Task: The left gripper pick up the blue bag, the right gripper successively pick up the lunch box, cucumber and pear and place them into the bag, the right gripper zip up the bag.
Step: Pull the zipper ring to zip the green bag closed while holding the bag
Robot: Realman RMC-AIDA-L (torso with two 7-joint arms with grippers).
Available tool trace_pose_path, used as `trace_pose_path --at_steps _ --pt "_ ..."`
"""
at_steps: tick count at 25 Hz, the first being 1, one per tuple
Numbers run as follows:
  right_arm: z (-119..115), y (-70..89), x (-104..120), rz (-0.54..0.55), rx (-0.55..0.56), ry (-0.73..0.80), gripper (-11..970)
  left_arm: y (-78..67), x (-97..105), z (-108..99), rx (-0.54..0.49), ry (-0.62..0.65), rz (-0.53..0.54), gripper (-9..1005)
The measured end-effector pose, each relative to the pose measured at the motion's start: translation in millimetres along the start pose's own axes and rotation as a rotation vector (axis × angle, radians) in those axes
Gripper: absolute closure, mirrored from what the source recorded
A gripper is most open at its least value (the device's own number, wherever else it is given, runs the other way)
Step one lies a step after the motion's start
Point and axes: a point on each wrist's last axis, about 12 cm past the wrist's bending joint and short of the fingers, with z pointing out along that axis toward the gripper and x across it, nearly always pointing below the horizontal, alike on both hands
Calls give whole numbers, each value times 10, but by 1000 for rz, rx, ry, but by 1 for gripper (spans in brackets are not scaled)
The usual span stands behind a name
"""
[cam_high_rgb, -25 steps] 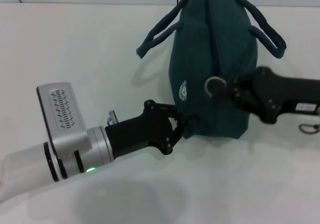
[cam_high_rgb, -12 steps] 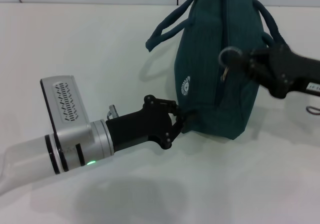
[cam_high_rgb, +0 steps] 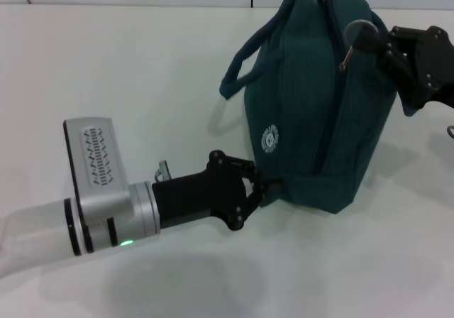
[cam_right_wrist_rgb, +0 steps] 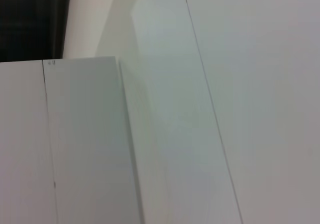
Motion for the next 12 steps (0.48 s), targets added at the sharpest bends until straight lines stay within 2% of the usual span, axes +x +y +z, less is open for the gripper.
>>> trace_pose_path --at_steps 12 --pt "-41 125 44 -88 -41 -53 951 -142 -35 -155 -26 -130 -68 845"
